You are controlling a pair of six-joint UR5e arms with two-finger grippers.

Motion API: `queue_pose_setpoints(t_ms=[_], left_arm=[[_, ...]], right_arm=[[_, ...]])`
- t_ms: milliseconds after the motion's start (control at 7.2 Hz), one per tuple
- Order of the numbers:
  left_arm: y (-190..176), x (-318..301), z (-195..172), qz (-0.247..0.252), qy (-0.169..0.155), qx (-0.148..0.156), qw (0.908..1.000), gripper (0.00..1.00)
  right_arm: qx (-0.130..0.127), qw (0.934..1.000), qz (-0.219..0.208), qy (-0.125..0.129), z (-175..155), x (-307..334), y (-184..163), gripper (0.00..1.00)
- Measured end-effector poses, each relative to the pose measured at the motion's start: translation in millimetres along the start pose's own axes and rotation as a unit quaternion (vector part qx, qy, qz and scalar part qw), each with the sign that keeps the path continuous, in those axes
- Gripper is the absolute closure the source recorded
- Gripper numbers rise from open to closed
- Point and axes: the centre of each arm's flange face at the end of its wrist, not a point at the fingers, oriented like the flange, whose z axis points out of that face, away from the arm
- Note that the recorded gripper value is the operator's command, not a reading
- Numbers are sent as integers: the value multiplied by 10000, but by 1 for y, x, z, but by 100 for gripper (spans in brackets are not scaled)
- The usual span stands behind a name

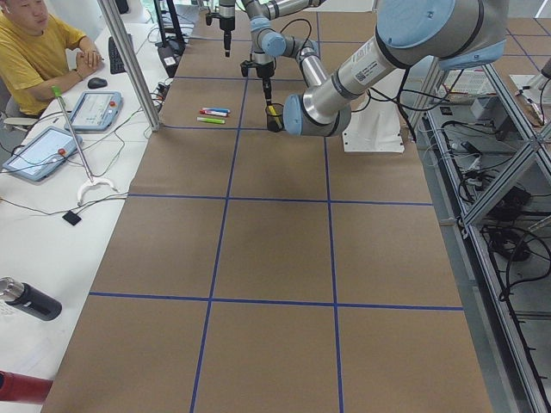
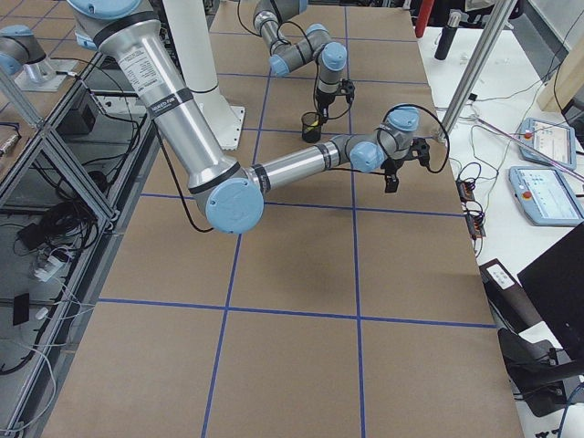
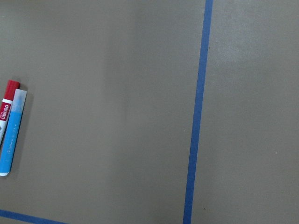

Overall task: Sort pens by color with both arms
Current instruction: 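Close the left gripper on the yellow highlighter in the cup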

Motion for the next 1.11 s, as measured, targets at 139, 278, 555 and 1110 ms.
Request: queue_pose_setpoints(t_ms=[139, 278, 555, 1110], left_arm=[[0, 0, 2, 7, -1, -4, 10000, 48], [0, -1, 3, 14, 0, -7, 10000, 55], [0, -1, 3, 23, 17, 1, 10000, 62], [2, 0, 3, 35, 30, -1, 10000, 82]], right_arm=[[-5, 10000, -3, 0, 1, 0, 1, 1], [-8, 10000, -9, -1, 2, 0, 1, 1], [-12, 10000, -14, -1, 2, 0, 2, 1], [-14, 10000, -12, 1, 3, 0, 2, 1]])
